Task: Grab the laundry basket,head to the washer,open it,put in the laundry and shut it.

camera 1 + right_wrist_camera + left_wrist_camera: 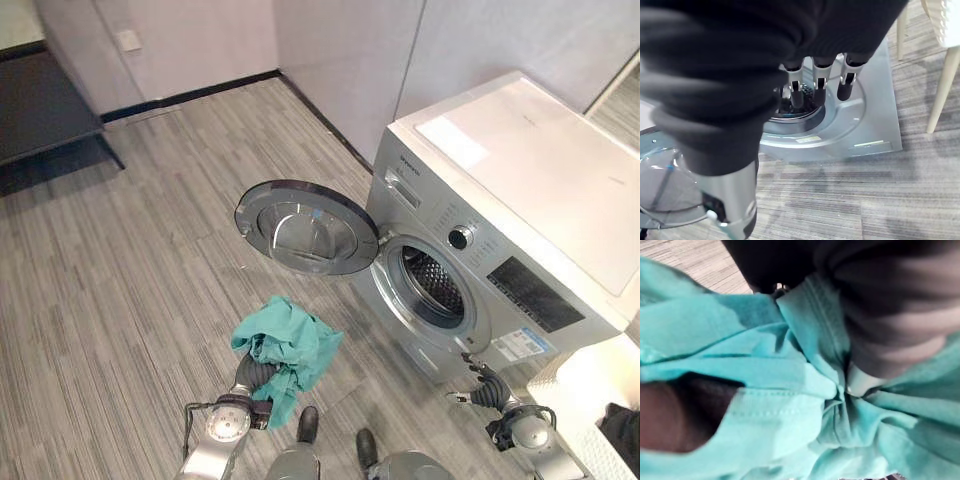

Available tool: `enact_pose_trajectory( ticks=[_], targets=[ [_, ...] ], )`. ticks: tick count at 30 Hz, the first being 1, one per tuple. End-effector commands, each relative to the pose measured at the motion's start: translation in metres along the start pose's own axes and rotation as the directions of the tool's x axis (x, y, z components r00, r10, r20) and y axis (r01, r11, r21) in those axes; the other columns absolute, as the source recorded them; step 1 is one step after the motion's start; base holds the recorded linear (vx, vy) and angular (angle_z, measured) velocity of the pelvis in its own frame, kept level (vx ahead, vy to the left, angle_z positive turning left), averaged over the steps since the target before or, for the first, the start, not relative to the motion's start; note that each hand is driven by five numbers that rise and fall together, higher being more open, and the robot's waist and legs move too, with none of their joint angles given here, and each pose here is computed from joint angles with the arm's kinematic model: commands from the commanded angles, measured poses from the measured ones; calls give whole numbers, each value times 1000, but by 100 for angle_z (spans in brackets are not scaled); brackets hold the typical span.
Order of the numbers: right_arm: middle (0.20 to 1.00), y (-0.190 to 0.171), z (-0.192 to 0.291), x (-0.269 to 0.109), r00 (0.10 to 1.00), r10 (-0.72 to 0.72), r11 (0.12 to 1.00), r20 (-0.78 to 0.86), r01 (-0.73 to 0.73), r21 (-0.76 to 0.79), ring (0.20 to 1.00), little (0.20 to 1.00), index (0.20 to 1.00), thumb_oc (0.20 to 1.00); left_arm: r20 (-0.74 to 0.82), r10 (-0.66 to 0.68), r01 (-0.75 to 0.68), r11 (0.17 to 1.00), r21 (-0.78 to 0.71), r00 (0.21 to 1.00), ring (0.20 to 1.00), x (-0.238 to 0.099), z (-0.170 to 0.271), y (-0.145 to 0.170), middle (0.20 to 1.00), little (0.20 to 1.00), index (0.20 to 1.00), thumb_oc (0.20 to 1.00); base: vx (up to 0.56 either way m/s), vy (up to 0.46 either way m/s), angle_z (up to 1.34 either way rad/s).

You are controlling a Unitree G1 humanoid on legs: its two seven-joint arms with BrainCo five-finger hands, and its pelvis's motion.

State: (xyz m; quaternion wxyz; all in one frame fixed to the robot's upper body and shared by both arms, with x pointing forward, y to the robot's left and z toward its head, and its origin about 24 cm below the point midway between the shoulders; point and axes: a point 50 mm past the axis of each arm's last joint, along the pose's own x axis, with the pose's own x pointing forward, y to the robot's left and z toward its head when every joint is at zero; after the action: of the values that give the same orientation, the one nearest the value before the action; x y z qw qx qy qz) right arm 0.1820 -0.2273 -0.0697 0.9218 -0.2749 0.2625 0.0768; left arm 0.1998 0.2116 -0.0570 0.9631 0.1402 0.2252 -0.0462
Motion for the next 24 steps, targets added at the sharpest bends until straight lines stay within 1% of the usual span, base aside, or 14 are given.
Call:
enact_pose_trajectory(
  ticks=[1, 2, 3, 7, 9, 12, 16, 20, 24],
  targets=[
    [1000, -14, 23, 8, 994, -47, 999, 98, 47, 3, 1000, 1000, 1000, 1000, 114, 21, -24, 999, 31, 993, 200, -3, 19, 13, 200, 200, 200, 200, 21, 174, -116],
    [1000, -13, 24, 8, 994, -43, 999, 99, 44, 0, 1000, 1000, 1000, 1000, 115, 29, -34, 999, 39, 993, 200, -3, 20, 16, 200, 200, 200, 200, -40, 308, -146],
    [1000, -7, 33, 16, 993, -23, 1000, 116, 25, -15, 1000, 1000, 1000, 1000, 119, 93, -100, 994, 48, 988, 200, -6, 20, 32, 200, 200, 200, 200, -37, 241, -153],
    [1000, -7, 37, 18, 992, -26, 1000, 127, 27, -8, 1000, 1000, 1000, 1000, 106, 112, -116, 992, 38, 988, 200, -8, 17, 34, 200, 200, 200, 200, 47, 21, -249],
    [1000, -6, 37, 18, 992, -27, 1000, 123, 28, -4, 1000, 1000, 1000, 1000, 101, 114, -118, 992, 35, 988, 200, -9, 16, 34, 200, 200, 200, 200, 142, -60, -18],
    [1000, -7, 24, 13, 996, -39, 999, 81, 38, 13, 1000, 1000, 1000, 1000, 76, 109, -111, 994, 22, 991, 200, -10, 10, 31, 200, 200, 200, 200, 148, -183, -97],
    [1000, -11, 12, 8, 998, -55, 998, 42, 55, 8, 1000, 1000, 1000, 1000, 52, 119, -119, 993, -3, 992, 200, -12, 3, 29, 200, 200, 200, 200, 200, -233, 25],
    [1000, -17, 17, 13, 997, -60, 998, 54, 61, -11, 1000, 1000, 1000, 1000, 48, 143, -140, 989, -50, 989, 200, -11, 1, 25, 200, 200, 200, 200, 50, -78, -61],
    [1000, -18, 18, 14, 997, -61, 998, 57, 61, -13, 1000, 1000, 1000, 1000, 37, 170, -168, 984, -64, 985, 200, -13, -2, 28, 200, 200, 200, 200, 88, 5, -29]
  ],
)
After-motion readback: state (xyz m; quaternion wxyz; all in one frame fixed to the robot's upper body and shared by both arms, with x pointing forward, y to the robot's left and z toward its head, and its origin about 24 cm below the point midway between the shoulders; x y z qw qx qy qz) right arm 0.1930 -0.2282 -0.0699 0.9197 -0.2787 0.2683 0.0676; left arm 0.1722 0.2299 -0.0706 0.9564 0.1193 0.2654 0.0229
